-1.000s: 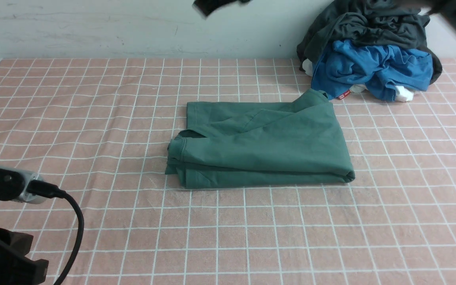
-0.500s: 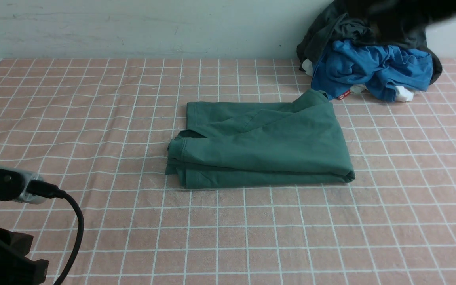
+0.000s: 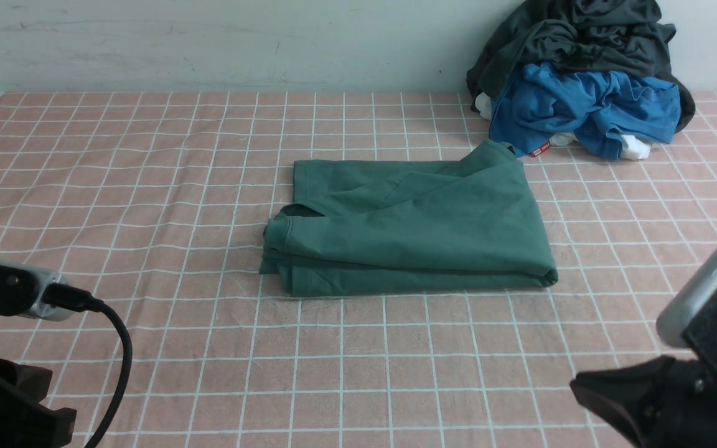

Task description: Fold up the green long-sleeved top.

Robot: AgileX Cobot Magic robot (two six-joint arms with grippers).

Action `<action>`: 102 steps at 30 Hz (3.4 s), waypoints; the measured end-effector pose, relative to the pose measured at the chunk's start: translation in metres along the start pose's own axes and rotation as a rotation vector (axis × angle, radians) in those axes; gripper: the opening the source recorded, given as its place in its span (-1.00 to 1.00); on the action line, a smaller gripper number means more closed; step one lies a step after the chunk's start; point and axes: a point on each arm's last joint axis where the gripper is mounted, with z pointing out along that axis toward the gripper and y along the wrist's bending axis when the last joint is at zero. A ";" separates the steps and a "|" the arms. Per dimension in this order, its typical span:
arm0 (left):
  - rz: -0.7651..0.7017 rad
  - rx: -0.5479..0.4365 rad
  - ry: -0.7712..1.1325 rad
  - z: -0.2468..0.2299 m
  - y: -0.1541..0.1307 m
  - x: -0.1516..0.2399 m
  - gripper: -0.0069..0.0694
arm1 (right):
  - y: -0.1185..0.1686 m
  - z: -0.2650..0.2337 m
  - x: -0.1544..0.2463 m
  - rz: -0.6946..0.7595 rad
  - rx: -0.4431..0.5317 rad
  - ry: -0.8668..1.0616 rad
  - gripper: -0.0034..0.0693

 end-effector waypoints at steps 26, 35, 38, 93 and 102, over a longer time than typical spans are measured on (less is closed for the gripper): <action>0.000 0.001 0.003 0.000 0.000 0.001 -0.83 | -0.019 -0.061 0.120 0.295 0.584 -0.447 -0.94; -0.001 0.003 0.005 0.001 0.000 0.001 -0.83 | -0.021 -0.061 0.123 0.341 0.626 -0.434 -0.94; -0.001 0.003 0.005 0.001 0.000 0.001 -0.83 | -0.021 -0.061 0.123 0.341 0.625 -0.433 -0.94; 0.098 -0.090 -0.558 0.013 -0.003 0.124 -0.83 | -0.021 -0.061 0.123 0.368 0.619 -0.439 -0.94; 0.104 -0.088 -0.558 0.013 -0.003 0.124 -0.83 | -0.021 -0.061 0.123 0.368 0.619 -0.439 -0.94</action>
